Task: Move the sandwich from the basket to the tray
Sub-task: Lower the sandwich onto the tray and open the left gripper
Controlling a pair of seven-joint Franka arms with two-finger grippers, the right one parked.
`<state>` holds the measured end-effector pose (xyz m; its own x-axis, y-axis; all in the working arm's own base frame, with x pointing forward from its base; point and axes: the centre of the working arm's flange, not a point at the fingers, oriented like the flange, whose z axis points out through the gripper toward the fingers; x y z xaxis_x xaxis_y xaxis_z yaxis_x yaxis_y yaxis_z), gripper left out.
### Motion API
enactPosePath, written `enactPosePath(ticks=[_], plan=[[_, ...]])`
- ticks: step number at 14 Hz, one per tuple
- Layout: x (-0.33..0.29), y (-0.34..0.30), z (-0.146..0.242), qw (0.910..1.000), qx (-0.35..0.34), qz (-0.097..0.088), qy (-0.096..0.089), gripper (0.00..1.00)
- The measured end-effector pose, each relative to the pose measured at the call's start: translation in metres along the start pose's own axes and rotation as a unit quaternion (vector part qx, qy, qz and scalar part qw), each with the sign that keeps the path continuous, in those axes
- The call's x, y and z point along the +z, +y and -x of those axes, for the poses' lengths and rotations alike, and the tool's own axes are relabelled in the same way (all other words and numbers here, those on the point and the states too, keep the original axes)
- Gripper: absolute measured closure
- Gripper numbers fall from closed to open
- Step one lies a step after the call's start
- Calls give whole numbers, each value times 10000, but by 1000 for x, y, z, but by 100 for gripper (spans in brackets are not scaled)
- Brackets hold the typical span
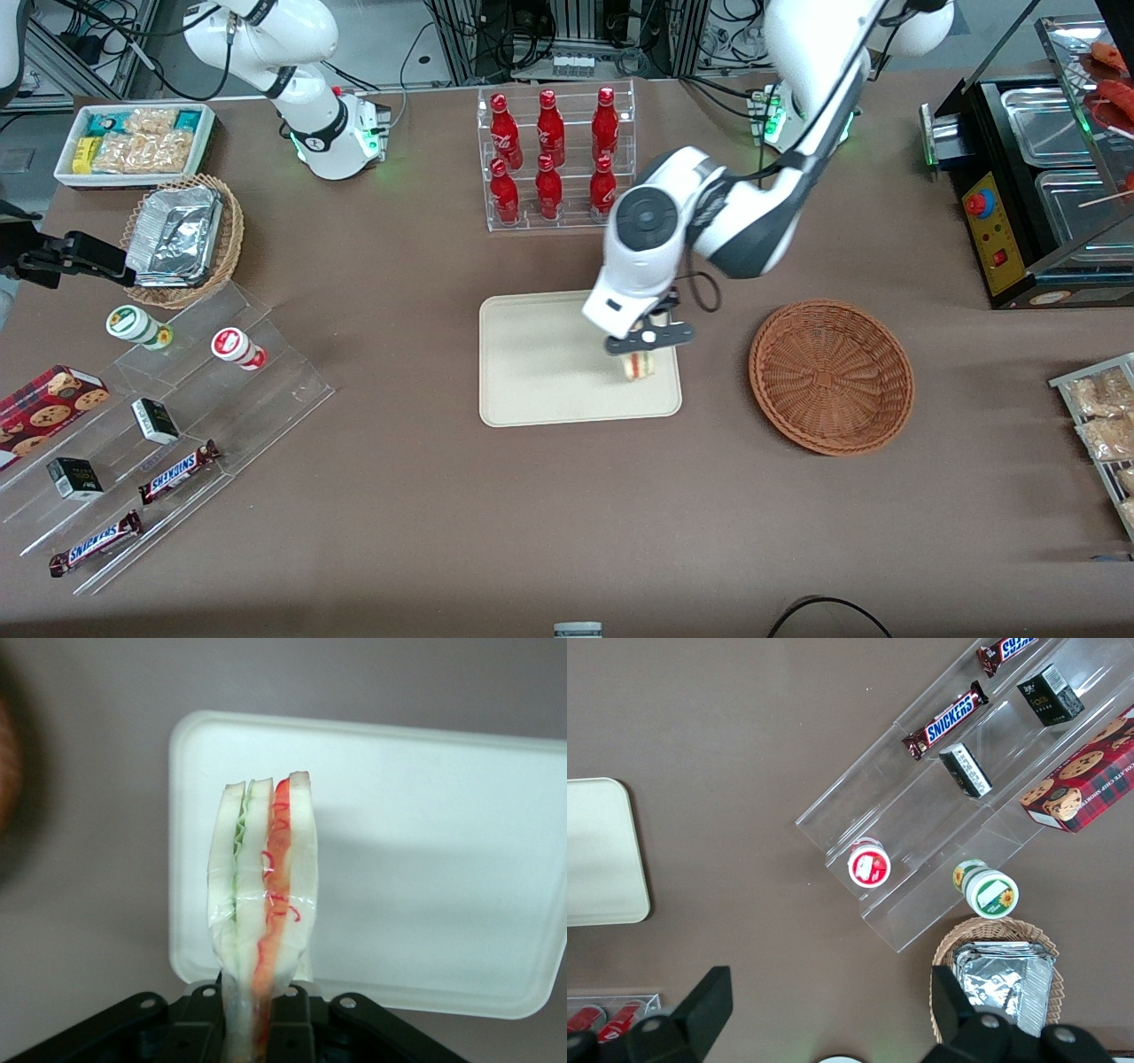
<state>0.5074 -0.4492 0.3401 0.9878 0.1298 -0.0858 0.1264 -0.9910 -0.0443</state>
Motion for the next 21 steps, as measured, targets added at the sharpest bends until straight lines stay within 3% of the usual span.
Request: enactPosePath(ticks=[4,6,9,19,21], plan=[[47,42,14,9996,257,-109,-80,84],[66,58,23,9994,331,-73,-50,84],[89,62,23,9991,394,-171,33,84],[112,78,36,9984,519,-207,79,84],[111,78,35,9984,518,-200,85,69]])
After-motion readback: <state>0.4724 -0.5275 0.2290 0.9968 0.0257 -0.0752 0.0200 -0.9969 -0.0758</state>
